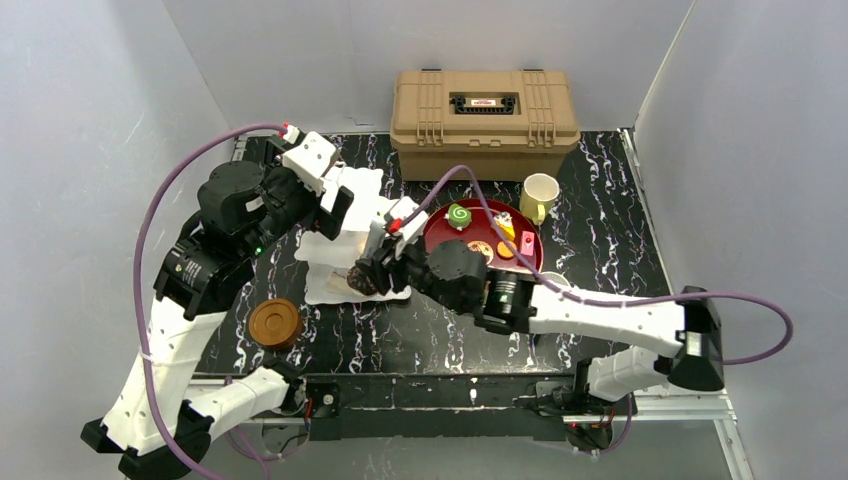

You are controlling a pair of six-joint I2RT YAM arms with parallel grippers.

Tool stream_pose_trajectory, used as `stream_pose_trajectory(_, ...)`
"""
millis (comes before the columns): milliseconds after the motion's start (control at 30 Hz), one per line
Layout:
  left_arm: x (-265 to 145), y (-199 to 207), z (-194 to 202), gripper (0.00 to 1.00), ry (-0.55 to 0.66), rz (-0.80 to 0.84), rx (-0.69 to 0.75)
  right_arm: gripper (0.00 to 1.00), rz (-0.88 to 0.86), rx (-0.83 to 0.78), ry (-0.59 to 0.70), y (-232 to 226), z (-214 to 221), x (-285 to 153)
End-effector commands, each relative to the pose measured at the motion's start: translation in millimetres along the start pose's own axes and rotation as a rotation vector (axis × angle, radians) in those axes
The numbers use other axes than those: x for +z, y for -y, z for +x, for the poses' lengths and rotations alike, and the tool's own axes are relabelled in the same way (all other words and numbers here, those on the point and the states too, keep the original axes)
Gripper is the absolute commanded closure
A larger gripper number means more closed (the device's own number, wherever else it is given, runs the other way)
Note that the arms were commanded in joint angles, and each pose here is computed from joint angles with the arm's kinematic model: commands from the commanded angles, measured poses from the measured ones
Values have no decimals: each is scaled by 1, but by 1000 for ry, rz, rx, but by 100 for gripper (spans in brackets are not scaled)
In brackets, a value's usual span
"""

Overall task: Serve the afternoon tea
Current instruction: Place the desert on the desert table.

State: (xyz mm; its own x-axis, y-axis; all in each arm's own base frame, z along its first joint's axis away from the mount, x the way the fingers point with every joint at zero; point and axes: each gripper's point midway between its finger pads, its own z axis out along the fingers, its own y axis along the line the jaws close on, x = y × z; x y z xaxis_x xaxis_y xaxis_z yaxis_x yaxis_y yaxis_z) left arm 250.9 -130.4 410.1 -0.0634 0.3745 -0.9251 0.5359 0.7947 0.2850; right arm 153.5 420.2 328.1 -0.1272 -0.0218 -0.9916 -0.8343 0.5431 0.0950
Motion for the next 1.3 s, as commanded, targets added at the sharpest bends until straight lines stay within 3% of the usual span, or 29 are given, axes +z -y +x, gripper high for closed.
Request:
stream_pose_trajectory(0, -12, 0, -8, 10, 27, 5, -7, 60, 98, 34, 230, 3, -42, 22)
stream_pose_trajectory(633, -14, 11, -4, 10, 36, 60, -4, 62, 355, -32, 400, 1, -19, 40)
stream_pose_trajectory(867, -15, 13, -5, 10, 37, 72, -2, 60, 376, -50, 421, 0, -7, 49)
stream_pose_trajectory(1033, -15, 14, -5, 10, 37, 79, 2, 52, 379, -47, 437, -2, -2, 55)
stream_pose_trajectory(1267, -17, 16, -4, 10, 36, 90, -2, 51, 374, -47, 457, -6, 3, 64)
